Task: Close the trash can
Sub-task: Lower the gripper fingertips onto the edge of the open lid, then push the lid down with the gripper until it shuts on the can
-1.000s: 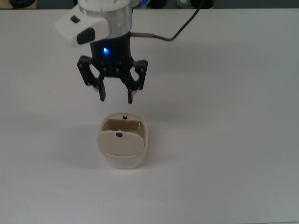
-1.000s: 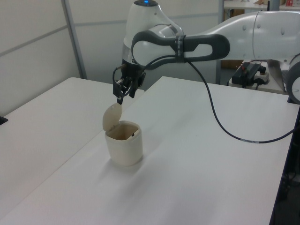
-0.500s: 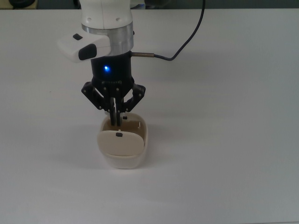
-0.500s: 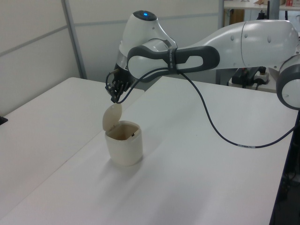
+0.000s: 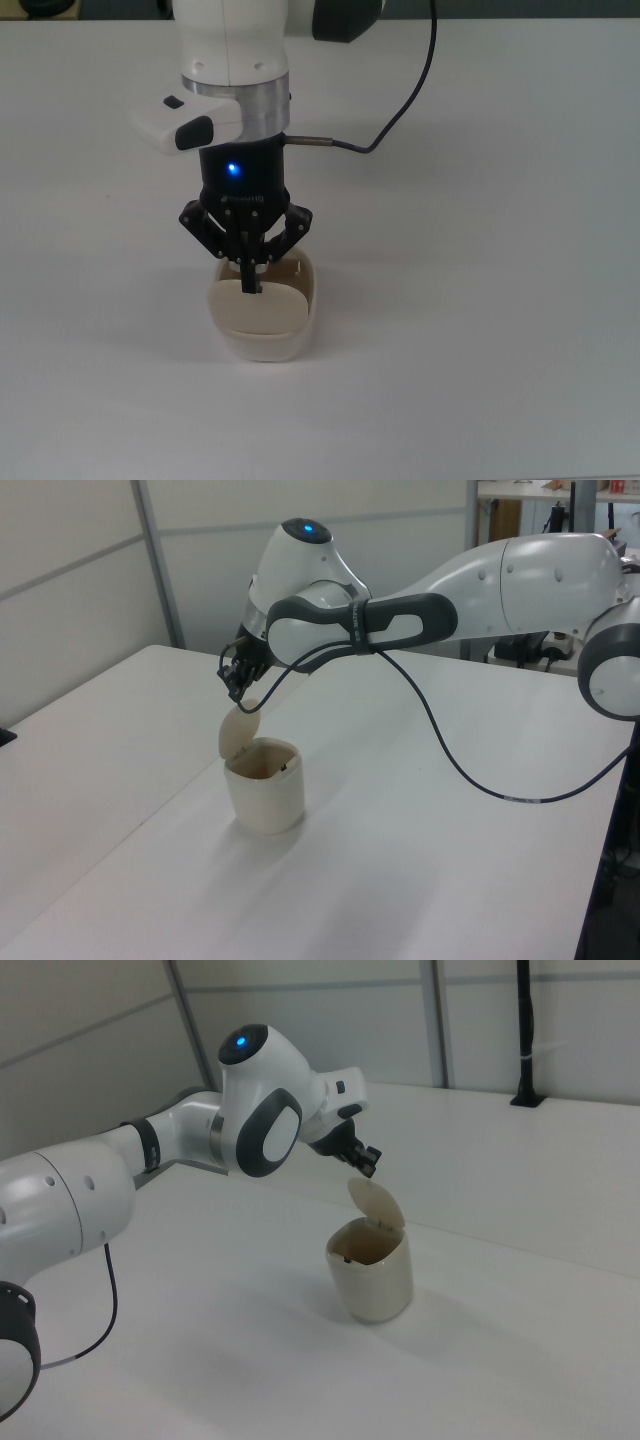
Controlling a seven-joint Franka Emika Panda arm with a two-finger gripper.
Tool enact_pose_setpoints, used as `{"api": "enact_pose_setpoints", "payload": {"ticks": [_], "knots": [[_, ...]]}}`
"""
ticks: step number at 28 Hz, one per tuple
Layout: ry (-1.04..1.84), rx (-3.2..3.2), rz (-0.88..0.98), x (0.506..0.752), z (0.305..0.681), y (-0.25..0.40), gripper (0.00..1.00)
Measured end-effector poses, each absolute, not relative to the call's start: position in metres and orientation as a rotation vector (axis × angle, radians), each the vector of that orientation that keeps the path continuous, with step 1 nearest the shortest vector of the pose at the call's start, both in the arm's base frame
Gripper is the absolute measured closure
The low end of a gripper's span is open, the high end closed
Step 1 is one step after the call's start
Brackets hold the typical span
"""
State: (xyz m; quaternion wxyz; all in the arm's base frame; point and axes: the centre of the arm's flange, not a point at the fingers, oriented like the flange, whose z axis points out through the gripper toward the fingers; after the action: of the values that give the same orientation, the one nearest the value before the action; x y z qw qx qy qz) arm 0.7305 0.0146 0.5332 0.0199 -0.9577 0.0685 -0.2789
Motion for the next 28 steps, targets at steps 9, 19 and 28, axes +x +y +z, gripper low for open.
{"api": "enact_pose_setpoints", "payload": {"ticks": [9,19,28], "knots": [[0.193,-2.996,-0.867,0.732,0.529,0.015,0.99],[0.095,-3.089,-0.651,0.725,0.496,0.016,0.99],[-0.004,-3.144,-0.408,0.715,0.475,0.019,0.99]]}}
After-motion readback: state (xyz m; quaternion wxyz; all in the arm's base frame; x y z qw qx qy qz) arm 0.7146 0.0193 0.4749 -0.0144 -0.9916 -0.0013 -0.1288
